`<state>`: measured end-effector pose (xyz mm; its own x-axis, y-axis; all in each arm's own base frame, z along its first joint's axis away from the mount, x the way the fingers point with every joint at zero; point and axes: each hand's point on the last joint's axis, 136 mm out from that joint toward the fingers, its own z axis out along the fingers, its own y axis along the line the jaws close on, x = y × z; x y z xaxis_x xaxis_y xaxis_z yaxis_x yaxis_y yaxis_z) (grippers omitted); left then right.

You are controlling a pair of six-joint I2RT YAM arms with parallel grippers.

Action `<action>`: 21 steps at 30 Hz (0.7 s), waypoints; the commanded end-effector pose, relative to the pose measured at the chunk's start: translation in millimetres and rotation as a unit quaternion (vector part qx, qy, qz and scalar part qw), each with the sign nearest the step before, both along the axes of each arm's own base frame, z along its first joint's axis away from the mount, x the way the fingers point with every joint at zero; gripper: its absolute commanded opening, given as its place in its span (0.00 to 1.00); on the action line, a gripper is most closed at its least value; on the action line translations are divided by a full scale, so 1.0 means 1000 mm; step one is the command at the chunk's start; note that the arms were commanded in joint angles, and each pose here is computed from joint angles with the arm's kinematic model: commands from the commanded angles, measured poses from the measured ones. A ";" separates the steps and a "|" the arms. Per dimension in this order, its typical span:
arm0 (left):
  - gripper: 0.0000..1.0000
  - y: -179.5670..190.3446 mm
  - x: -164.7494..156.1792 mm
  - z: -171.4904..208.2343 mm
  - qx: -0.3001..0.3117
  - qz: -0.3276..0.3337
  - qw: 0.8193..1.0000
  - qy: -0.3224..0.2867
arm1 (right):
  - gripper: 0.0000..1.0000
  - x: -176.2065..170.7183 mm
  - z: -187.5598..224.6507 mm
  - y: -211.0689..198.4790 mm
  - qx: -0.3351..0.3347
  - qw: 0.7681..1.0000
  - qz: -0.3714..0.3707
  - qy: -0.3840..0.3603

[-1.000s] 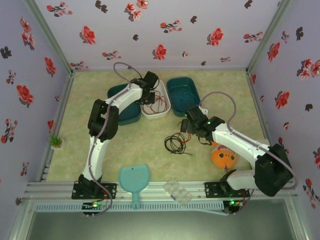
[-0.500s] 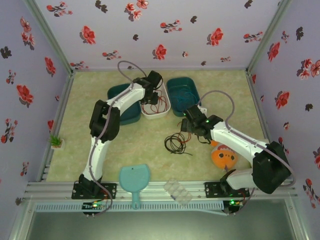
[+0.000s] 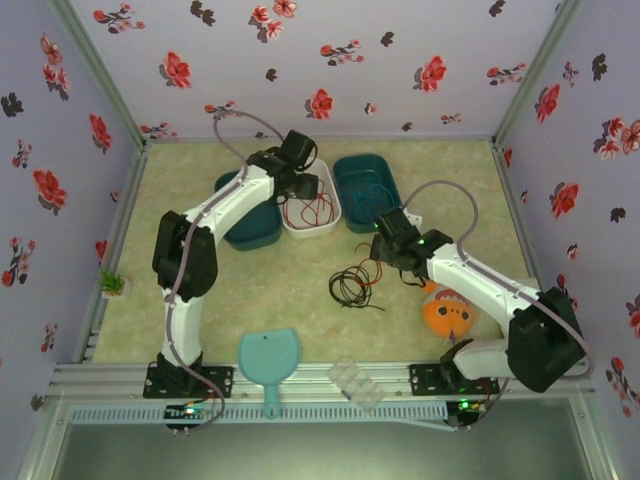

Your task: Untangle the cables

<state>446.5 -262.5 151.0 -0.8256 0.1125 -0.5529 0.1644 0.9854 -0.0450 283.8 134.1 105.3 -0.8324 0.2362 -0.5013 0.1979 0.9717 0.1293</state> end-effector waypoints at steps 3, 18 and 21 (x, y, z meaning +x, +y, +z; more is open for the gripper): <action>0.99 0.005 -0.012 0.054 -0.038 0.000 0.997 -0.062 | 0.69 -0.005 -0.023 -0.007 -0.007 0.999 -0.023 0.036; 1.00 0.046 -0.067 0.098 -0.107 0.024 0.983 -0.150 | 0.50 -0.032 -0.073 0.014 0.091 0.987 -0.067 0.111; 1.00 0.050 -0.072 0.098 -0.112 0.027 0.981 -0.155 | 0.50 -0.034 -0.076 0.017 0.104 0.986 -0.070 0.110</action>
